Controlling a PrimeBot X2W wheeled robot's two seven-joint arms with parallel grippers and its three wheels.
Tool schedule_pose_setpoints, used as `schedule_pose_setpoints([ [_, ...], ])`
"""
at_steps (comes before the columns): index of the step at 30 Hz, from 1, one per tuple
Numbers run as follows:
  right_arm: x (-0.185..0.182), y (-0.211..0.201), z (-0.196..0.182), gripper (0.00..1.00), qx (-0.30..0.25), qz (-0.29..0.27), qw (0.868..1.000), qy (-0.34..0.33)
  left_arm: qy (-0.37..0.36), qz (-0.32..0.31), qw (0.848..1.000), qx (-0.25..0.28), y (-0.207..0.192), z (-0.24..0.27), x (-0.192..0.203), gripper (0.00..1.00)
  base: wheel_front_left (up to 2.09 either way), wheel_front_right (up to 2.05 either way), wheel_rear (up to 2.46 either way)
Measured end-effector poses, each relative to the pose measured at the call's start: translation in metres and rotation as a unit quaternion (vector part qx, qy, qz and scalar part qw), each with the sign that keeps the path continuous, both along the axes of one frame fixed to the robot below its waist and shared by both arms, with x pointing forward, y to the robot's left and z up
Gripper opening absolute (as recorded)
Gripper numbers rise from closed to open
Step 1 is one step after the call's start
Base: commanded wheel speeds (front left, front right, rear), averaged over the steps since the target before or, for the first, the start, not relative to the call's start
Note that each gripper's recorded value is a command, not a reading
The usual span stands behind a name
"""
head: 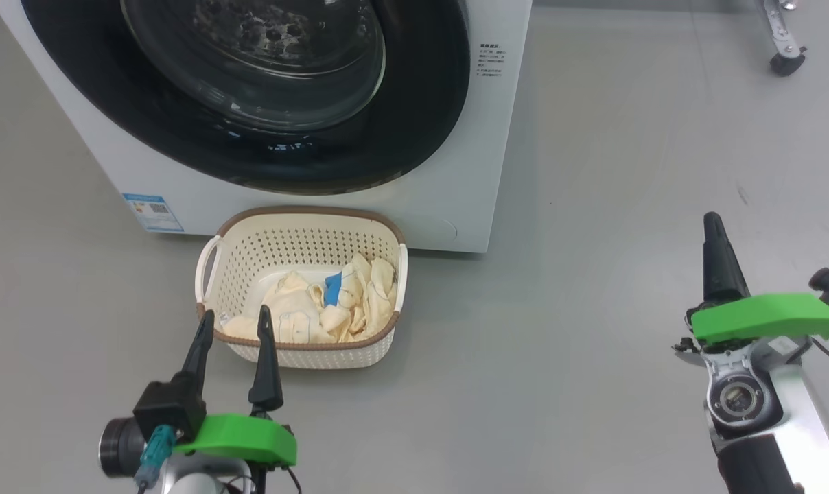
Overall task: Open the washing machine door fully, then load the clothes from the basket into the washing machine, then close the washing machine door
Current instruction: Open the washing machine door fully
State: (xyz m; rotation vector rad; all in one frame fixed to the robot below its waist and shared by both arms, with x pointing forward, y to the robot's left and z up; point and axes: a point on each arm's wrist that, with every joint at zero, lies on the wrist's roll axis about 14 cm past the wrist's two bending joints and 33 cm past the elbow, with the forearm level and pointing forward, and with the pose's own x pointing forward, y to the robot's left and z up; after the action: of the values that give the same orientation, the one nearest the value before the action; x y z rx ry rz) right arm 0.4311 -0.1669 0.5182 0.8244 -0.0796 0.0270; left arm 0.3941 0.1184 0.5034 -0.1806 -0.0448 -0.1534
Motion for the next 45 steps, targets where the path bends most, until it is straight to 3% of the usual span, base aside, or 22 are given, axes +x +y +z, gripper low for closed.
schedule_pose_setpoints([
  [5,0.015,0.003,0.005,0.00,0.081,0.013,0.997,0.003,0.010,0.006,1.000,-0.003,0.004,-0.006,0.003,1.00,0.00,0.00,0.00],
  [11,0.037,0.000,0.016,0.00,0.115,0.025,0.993,-0.004,0.024,0.014,1.000,-0.002,0.010,-0.017,0.006,1.00,0.00,0.00,0.00],
  [20,0.080,0.016,0.046,0.00,0.095,0.098,0.990,-0.016,0.031,0.018,0.999,0.000,0.014,-0.024,0.021,1.00,0.00,0.00,0.00],
  [33,0.141,0.044,0.048,0.00,0.078,0.166,0.983,0.003,0.045,0.015,0.999,-0.007,0.013,-0.037,0.041,1.00,0.00,0.00,0.00],
  [45,0.192,0.085,0.050,0.00,0.077,0.236,0.969,0.011,0.059,0.022,0.998,-0.009,0.017,-0.051,0.056,1.00,0.00,0.00,0.00],
])
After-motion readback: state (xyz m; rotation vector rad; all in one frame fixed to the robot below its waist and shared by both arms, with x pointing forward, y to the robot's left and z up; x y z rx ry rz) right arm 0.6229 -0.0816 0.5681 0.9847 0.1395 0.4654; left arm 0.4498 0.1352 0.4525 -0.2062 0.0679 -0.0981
